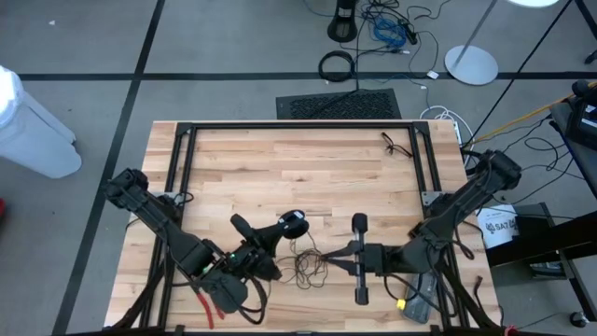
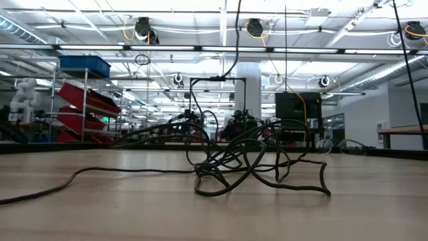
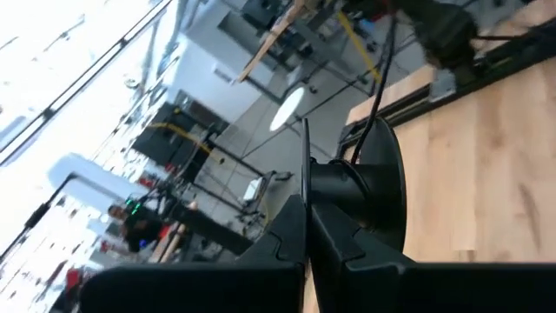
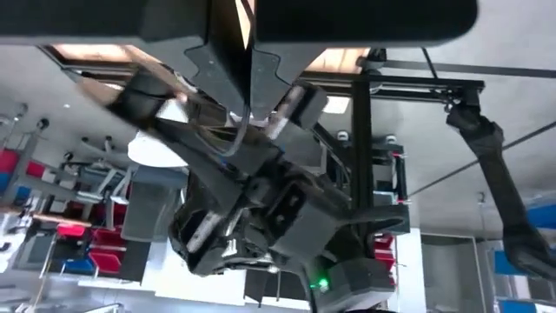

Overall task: Coil cords
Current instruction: Coil the black wire onto the black spool

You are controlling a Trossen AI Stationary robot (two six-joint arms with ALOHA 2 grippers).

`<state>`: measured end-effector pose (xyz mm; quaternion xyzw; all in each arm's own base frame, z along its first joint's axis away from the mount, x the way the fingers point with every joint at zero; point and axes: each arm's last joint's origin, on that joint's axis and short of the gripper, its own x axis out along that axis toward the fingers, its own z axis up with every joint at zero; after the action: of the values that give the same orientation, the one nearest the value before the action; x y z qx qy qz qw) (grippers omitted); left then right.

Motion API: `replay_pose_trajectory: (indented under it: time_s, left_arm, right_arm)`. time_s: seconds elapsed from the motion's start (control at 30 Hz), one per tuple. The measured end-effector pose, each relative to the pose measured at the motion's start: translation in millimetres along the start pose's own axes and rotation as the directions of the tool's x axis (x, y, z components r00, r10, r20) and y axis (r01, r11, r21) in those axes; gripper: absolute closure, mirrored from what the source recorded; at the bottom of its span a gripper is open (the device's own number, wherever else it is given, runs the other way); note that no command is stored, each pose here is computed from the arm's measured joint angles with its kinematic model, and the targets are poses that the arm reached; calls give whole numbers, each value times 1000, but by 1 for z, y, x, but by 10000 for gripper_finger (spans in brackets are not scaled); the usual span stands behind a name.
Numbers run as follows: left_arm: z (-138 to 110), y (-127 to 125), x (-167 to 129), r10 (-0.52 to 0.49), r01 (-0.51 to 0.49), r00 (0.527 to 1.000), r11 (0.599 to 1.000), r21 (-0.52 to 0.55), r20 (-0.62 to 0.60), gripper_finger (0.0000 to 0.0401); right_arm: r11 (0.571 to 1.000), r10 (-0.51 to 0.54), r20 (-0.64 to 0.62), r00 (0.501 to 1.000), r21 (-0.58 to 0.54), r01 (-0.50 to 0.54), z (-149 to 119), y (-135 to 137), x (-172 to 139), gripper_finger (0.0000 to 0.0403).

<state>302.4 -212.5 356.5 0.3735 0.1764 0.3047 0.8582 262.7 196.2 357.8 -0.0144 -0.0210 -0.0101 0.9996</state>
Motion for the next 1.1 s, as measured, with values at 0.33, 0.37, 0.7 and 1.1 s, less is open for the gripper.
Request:
replay_pose_trajectory:
  time_s: [0.33, 0.37, 0.7, 1.1]
  left_arm:
    - [4, 3, 5, 24, -25, 1000, 995, -101, -4, 399]
    - [5, 4, 5, 26, -26, 1000, 993, -116, -1, 399]
    - [11, 5, 5, -19, 27, 999, 980, -197, 43, 399]
    - [20, 4, 4, -89, 133, 986, 930, -342, 140, 399]
  right_arm:
    - [997, 81, 14, 997, -2, -81, -16, -3, 25, 403]
    - [997, 74, 9, 997, -5, -74, -19, -4, 28, 403]
    - [999, 4, -43, 999, -45, -6, -45, -13, 55, 403]
    - [989, -99, -47, 994, -114, 93, -58, -20, 68, 403]
